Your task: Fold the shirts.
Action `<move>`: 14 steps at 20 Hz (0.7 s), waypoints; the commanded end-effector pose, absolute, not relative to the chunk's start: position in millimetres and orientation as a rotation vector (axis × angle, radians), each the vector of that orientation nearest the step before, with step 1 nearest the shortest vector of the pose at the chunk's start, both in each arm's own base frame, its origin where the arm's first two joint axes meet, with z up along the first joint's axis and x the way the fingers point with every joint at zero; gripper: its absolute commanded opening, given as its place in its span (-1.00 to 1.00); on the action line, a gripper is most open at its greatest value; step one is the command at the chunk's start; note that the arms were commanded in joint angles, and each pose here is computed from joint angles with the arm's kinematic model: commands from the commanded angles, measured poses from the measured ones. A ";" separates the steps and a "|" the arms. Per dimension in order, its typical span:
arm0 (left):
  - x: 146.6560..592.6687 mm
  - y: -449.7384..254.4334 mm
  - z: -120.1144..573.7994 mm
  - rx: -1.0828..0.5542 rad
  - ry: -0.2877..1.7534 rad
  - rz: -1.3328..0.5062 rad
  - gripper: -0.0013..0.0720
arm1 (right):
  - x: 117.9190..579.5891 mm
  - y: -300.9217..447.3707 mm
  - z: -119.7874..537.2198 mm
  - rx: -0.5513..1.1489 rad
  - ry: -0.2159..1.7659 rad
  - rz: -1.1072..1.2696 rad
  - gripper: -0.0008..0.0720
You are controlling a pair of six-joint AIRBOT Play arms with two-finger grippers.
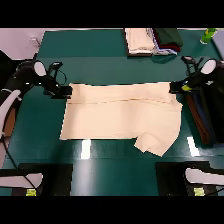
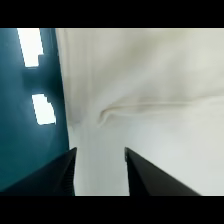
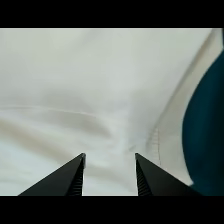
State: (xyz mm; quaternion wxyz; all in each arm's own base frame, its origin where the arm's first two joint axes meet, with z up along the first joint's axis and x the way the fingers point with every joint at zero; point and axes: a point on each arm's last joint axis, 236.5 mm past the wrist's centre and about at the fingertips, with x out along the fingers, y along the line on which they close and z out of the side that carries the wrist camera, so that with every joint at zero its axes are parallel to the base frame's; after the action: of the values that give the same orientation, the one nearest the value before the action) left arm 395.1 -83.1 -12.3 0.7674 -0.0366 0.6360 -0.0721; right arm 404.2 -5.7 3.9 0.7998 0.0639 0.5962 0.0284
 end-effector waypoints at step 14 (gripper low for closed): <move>271.1 -60.4 -17.4 -0.126 1.402 -0.076 0.05 | 165.0 5.3 -66.6 0.414 1.653 -0.077 0.46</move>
State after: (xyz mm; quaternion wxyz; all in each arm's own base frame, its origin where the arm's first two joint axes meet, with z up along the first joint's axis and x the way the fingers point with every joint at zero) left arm 274.2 -61.0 -14.2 0.7604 -0.0550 0.6461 -0.0375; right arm 188.6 -7.7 -50.3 0.6796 0.1571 0.7158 -0.0331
